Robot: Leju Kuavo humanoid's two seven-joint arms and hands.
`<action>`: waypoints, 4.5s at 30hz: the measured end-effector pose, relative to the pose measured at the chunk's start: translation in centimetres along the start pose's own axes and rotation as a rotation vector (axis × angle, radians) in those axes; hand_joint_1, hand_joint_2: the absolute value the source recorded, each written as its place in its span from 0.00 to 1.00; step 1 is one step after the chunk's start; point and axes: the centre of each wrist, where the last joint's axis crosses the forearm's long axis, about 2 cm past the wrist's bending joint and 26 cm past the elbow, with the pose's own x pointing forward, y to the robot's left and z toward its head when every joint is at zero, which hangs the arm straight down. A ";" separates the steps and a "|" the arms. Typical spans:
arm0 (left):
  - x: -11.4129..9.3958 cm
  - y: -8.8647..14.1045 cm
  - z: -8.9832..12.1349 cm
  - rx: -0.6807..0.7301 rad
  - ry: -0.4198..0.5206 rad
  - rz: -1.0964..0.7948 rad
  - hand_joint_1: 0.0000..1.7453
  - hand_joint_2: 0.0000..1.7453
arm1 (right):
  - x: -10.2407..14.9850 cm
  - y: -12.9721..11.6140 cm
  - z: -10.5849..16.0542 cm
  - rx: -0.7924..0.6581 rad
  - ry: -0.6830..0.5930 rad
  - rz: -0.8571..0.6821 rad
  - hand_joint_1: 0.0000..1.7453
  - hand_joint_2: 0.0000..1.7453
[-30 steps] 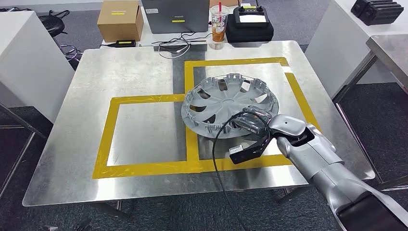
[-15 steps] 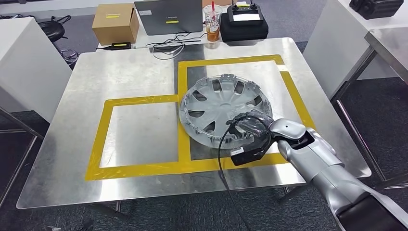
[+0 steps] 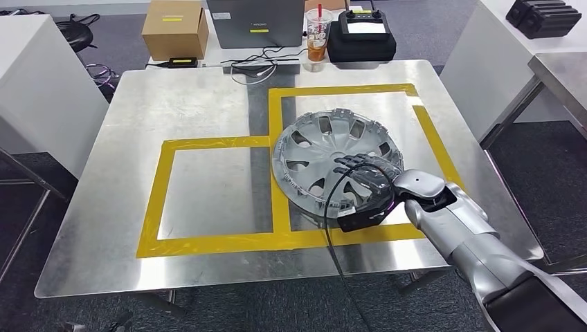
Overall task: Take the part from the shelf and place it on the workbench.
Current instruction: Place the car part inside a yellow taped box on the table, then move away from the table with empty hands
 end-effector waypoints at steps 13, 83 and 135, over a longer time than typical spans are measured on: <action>-0.1 -0.5 0.2 -0.012 -0.016 0.045 0.00 0.00 | 0.4 -0.9 0.5 -0.320 0.106 -0.046 0.00 0.00; 0.1 -3.5 4.8 0.176 -0.083 0.173 0.00 0.00 | -5.5 0.0 36.3 0.183 0.514 -0.151 0.00 0.00; 0.0 -4.1 3.9 0.158 -0.085 0.146 0.00 0.00 | 12.2 2.3 26.1 -1.318 0.322 -0.483 0.00 0.00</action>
